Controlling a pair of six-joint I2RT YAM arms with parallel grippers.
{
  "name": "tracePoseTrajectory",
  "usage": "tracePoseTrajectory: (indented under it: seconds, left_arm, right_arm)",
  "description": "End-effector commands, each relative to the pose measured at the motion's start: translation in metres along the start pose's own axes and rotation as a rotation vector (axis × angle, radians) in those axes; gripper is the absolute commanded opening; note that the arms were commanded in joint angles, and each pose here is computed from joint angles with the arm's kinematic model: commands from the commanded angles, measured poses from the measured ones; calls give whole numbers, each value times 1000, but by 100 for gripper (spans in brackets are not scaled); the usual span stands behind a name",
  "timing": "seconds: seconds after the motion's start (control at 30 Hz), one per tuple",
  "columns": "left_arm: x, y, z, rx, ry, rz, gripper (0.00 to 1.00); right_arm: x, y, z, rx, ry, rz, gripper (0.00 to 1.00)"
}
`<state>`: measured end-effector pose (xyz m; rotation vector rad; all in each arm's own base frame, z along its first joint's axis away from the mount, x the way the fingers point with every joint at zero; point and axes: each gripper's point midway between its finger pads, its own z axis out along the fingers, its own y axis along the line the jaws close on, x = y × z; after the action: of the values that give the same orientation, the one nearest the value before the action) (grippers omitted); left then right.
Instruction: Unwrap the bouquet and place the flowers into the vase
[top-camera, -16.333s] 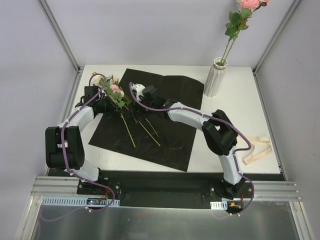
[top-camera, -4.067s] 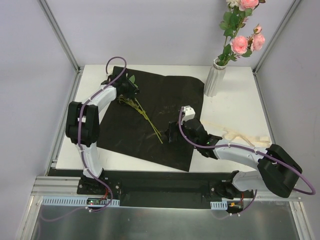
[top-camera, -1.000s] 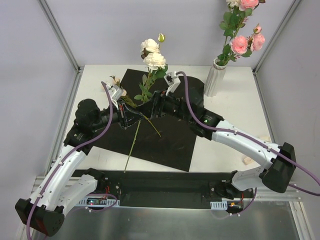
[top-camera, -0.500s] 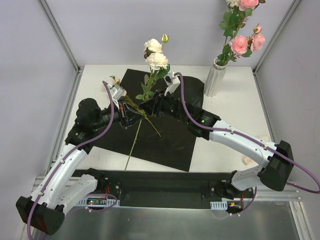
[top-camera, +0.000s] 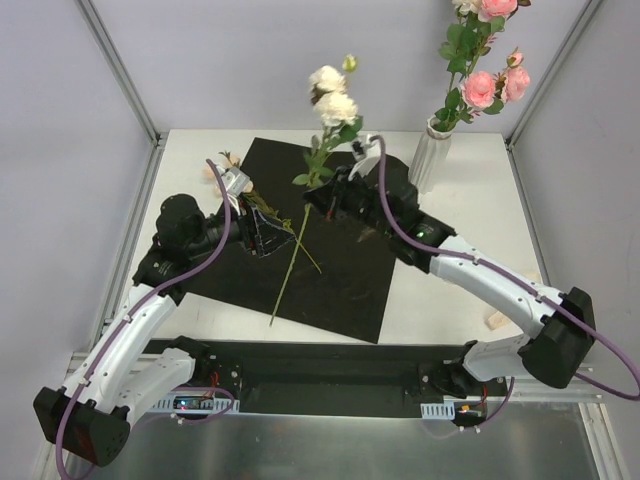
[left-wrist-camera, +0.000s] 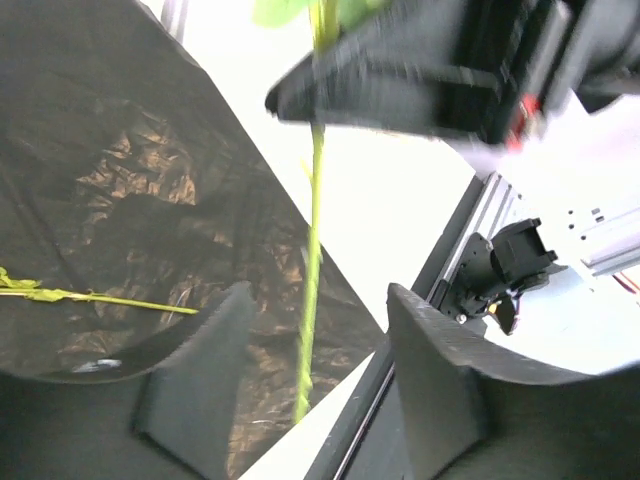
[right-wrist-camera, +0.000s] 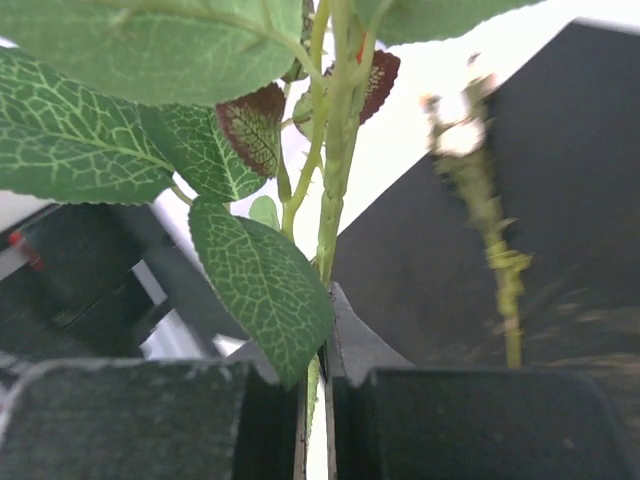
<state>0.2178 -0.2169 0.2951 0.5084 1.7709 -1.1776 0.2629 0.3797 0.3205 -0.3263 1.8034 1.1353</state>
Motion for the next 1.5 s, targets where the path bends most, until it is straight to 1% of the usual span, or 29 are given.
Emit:
tracePoseTrajectory:
  seconds: [0.0, 0.03, 0.1, 0.13, 0.17, 0.2, 0.23, 0.27, 0.3, 0.33, 0.37, 0.43, 0.47, 0.5, 0.57, 0.6, 0.73, 0.97, 1.07, 1.47]
  left_arm:
    - [-16, -6, -5, -15, -62, 57, 59]
    - [-15, -6, -7, -22, -58, 57, 59]
    - [-15, -6, -8, -29, -55, 69, 59]
    - [-18, -7, -9, -31, -64, 82, 59]
    - [-13, -4, -10, -42, -44, 68, 59]
    - [-13, -5, -11, -47, -48, 73, 60]
    - [-11, -4, -12, -49, -45, 72, 60]
    - [-9, -3, -12, -52, -39, 72, 60]
    - [-7, -1, -12, -57, -35, 71, 60]
    - [-6, 0, -12, -60, -32, 71, 61]
    - [-5, 1, -12, -67, -27, 73, 61]
    - [-4, 3, -12, -74, -25, 72, 62]
    - [-4, 4, -12, -76, -24, 73, 63]
    - [-3, 4, -12, -77, -22, 71, 64]
    - [-3, 5, -11, -78, -20, 70, 65]
    - [-2, 6, -10, -78, -16, 69, 65]
    - [-3, 7, -7, -76, -8, 64, 65]
    - [-6, 8, -5, -74, -5, 56, 65]
    - [-4, 8, -5, -73, 0, 50, 65]
    - [-4, 7, -4, -69, 3, 35, 65]
  right_arm:
    - [-93, -18, -33, 31, -212, -90, 1]
    - [-117, -39, -42, 81, -258, -106, 1]
    - [-143, -60, -54, 146, -290, -162, 1]
    - [-184, -71, -71, 199, -370, -195, 1]
    - [-196, -83, -78, 254, -368, -211, 1]
    - [-217, -88, -89, 294, -393, -256, 1]
    - [-258, -92, -108, 341, -472, -288, 1]
    - [-269, -100, -118, 388, -475, -296, 1]
    - [-283, -103, -127, 418, -503, -313, 1]
    - [-299, -118, -139, 471, -538, -321, 1]
    - [-322, -111, -155, 496, -592, -370, 1]
    - [-344, -124, -170, 566, -627, -430, 1]
    - [-359, -115, -180, 570, -660, -466, 1]
    - [-366, -114, -183, 579, -669, -492, 1]
    - [-377, -129, -190, 666, -669, -539, 1]
    - [-385, -124, -196, 676, -689, -564, 1]
    - [-398, -138, -202, 732, -711, -590, 1]
    - [-407, -148, -205, 758, -744, -604, 1]
    - [-415, -149, -209, 765, -781, -610, 1]
    - [-427, -154, -226, 803, -821, -627, 1]
